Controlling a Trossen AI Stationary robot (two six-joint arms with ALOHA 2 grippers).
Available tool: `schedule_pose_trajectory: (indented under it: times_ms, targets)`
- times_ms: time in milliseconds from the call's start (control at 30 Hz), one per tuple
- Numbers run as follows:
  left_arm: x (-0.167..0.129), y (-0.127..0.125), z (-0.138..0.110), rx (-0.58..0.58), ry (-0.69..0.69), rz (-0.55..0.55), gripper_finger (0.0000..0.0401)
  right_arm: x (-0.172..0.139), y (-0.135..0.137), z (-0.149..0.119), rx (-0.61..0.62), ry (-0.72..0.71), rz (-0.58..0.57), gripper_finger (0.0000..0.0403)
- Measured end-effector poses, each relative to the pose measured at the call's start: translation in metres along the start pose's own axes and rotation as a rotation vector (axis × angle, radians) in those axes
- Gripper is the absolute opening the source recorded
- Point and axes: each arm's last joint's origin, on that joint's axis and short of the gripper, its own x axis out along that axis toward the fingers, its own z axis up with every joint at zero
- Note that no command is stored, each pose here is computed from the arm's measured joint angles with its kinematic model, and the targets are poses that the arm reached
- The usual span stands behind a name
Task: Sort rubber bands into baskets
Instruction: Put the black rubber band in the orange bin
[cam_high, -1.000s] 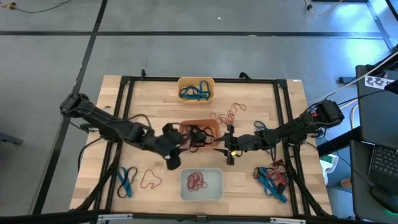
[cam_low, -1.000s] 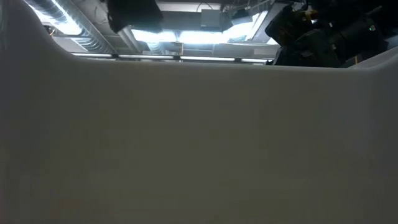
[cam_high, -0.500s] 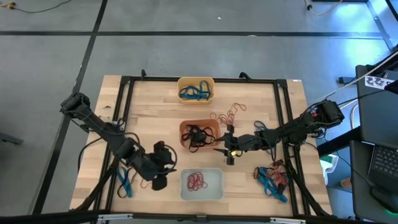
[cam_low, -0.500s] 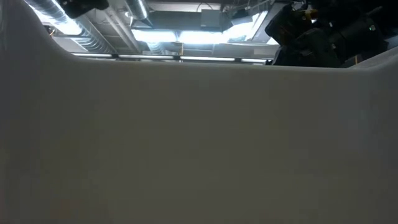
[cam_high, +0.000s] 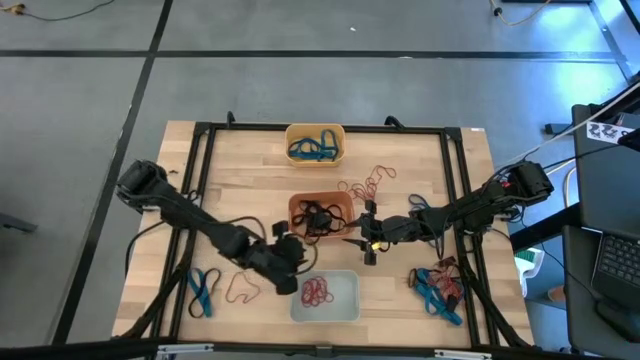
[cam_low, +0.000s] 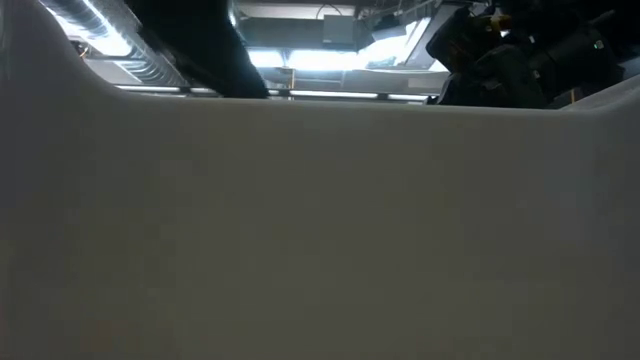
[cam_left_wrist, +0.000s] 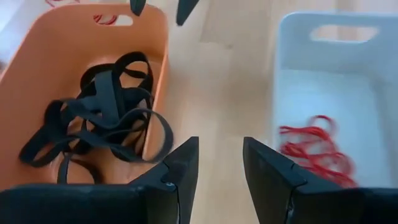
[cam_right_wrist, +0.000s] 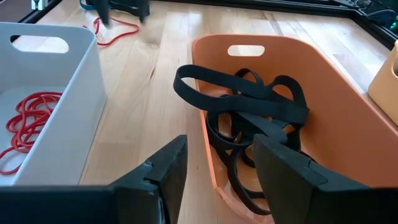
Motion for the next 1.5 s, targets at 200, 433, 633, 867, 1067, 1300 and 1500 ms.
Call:
schedule_pose_trajectory:
  times_ms: [200,433,633,867,1067,1300,1500]
  targets:
    - [0.031,0.013,-0.003,0.029,0.056,0.069,0.0123,0.000,0.000,0.000,-0.001,0.002,0.000,0.0182]
    - [0.046,0.017,-0.006,0.048,0.071,0.091,0.0123,0.000,0.000,0.000,-0.001,0.003,0.000,0.0182]
    - [0.049,0.027,-0.002,0.071,0.046,0.195,0.0123,0.000,0.000,0.000,-0.001,0.003,0.000,0.0182]
    - [0.054,0.045,-0.001,0.051,0.076,0.280,0.0123,0.000,0.000,0.000,-0.001,0.003,0.001,0.0182]
    - [0.050,0.040,0.006,0.079,0.055,0.262,0.0123,0.000,0.000,0.000,-0.002,0.003,0.001,0.0182]
    - [0.027,0.029,0.022,0.070,0.002,0.214,0.0123,0.000,0.000,-0.001,-0.005,0.011,0.001,0.0182]
    - [0.024,0.018,0.015,0.087,0.043,0.097,0.0123,0.000,0.000,-0.001,-0.004,0.008,0.001,0.0182]
